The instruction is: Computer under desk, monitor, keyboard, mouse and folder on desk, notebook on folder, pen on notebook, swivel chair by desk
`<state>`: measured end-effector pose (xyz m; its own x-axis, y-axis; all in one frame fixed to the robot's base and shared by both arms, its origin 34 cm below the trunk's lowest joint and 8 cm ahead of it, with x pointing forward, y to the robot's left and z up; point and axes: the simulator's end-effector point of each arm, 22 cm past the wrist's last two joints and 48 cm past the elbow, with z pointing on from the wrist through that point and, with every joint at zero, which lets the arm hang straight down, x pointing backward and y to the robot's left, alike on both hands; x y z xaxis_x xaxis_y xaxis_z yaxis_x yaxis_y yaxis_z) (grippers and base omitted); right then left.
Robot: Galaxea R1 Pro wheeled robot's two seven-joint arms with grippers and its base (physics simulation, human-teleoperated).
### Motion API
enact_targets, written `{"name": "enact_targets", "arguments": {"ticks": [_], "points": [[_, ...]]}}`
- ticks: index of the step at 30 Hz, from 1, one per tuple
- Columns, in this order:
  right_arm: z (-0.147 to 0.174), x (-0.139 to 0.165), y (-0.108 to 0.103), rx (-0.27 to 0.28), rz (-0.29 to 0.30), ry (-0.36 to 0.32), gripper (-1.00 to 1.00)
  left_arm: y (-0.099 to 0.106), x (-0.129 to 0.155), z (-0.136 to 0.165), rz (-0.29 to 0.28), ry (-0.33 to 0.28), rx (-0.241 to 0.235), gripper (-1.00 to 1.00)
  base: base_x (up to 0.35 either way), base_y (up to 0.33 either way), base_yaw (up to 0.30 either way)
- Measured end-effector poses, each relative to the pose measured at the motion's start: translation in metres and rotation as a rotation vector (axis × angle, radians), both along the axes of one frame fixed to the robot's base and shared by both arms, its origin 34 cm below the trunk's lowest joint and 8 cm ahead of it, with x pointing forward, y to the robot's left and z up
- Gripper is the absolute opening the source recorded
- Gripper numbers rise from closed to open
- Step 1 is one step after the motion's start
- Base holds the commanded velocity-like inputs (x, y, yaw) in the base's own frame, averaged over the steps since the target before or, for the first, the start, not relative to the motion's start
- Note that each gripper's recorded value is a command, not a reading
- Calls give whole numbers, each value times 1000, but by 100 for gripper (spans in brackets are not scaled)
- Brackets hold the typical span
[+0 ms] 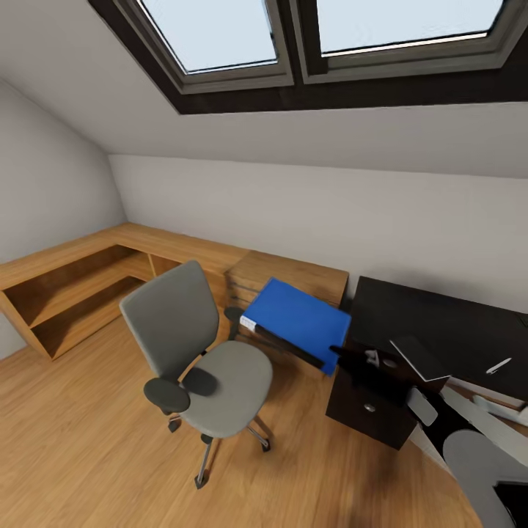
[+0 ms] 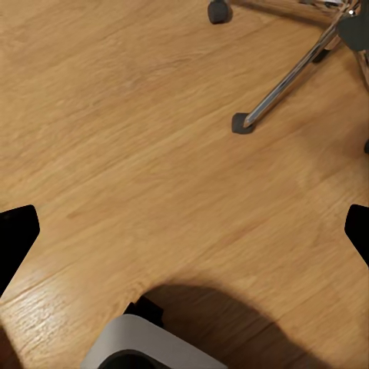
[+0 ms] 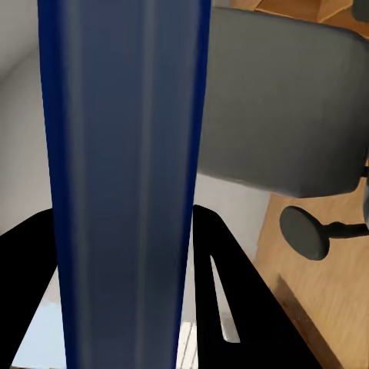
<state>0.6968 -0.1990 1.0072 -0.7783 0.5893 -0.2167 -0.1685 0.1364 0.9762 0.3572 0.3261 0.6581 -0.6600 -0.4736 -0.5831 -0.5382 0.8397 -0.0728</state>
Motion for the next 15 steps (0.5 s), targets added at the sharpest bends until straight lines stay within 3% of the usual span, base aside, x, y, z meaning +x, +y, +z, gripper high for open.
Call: {"name": "enact_targets", "arguments": {"ticks": [6, 15], "points": [[10, -3, 4, 32, 46, 39, -100, 1, 0, 0, 1, -1, 2, 100, 0, 0, 0], [18, -4, -9, 26, 71, 76, -100, 2, 0, 0, 5, -1, 2, 100, 0, 0, 0]]}}
